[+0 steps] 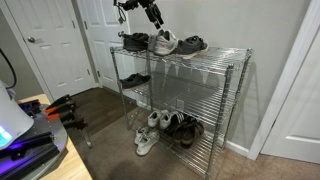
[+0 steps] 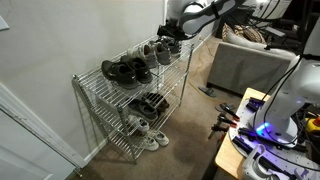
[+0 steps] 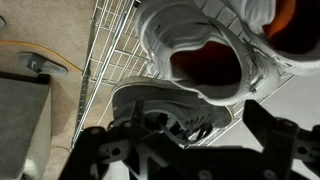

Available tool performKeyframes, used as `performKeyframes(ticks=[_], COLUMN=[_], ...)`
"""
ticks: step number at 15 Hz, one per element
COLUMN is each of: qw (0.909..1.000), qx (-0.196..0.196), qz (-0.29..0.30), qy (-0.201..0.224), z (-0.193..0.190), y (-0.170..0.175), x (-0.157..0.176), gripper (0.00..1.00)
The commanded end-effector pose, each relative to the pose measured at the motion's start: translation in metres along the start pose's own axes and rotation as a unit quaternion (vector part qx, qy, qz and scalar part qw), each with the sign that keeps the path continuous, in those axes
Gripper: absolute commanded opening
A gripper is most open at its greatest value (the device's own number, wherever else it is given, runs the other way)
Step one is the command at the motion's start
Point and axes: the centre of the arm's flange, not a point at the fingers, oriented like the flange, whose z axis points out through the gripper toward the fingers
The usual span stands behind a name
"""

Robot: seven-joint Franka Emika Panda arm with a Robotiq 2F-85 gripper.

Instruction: Remove the grey shoe on the right side of the middle rack and put it on the top rack

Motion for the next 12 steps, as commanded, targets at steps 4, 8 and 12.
performKeyframes(ticks=[4, 8, 12], qw=[0.9998, 0.9998, 0.9998], qx=[0.013, 0.012, 0.012], qz=[0.013, 0.018, 0.017], qy=[0.006, 0.006, 0.005], z=[-0.028, -0.033, -0.032], y=[0.013, 0.021, 0.021], x=[0.013, 0.017, 0.016], gripper=[1.00, 1.00, 1.00])
